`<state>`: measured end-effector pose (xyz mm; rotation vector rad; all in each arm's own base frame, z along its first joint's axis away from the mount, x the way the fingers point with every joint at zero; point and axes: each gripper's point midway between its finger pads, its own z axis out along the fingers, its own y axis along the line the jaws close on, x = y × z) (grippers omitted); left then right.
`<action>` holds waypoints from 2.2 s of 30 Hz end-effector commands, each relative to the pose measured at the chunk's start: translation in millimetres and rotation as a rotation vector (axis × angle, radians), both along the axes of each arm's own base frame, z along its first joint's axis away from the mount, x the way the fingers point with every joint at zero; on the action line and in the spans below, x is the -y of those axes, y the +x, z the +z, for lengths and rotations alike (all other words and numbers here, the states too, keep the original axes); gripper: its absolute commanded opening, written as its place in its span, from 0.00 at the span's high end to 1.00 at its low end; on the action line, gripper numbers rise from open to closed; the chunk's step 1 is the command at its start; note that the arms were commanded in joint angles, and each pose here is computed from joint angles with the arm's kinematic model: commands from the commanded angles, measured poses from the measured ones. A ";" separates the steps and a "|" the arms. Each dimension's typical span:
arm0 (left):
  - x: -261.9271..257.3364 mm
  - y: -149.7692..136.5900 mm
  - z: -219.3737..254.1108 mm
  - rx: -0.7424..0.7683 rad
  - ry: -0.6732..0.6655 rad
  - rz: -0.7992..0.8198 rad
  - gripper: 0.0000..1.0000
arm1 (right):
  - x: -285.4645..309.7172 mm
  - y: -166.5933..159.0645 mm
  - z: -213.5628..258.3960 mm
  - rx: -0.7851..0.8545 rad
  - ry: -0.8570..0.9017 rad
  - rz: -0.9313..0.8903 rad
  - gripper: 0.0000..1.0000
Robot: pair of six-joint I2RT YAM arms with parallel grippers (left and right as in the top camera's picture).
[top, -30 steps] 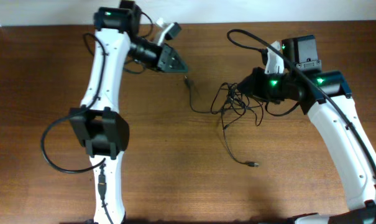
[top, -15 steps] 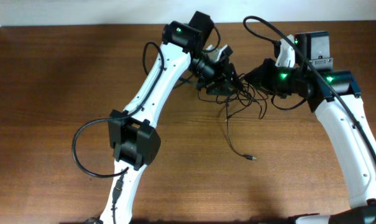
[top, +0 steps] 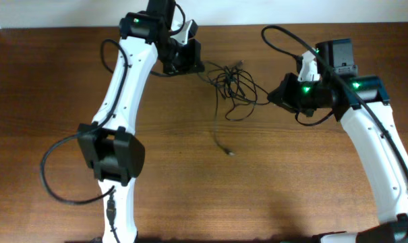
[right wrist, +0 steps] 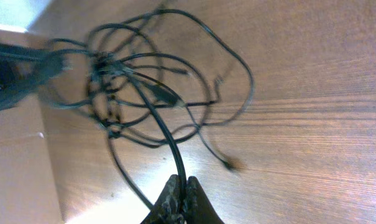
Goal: Untangle cables
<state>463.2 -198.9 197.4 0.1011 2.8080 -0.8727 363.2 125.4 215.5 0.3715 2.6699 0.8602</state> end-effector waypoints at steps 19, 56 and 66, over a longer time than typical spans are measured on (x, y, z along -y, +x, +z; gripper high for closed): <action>-76.6 -16.8 18.6 0.075 0.261 -0.009 1.00 | 6.5 -11.1 -33.3 -0.091 -0.083 0.088 0.96; 2.1 -40.8 53.0 0.048 -0.137 -0.168 1.00 | -111.8 59.7 -63.1 -0.006 0.123 0.135 0.32; 4.7 -33.1 66.3 0.088 -0.224 -0.176 1.00 | -123.4 41.4 -122.6 -0.154 0.030 0.135 0.44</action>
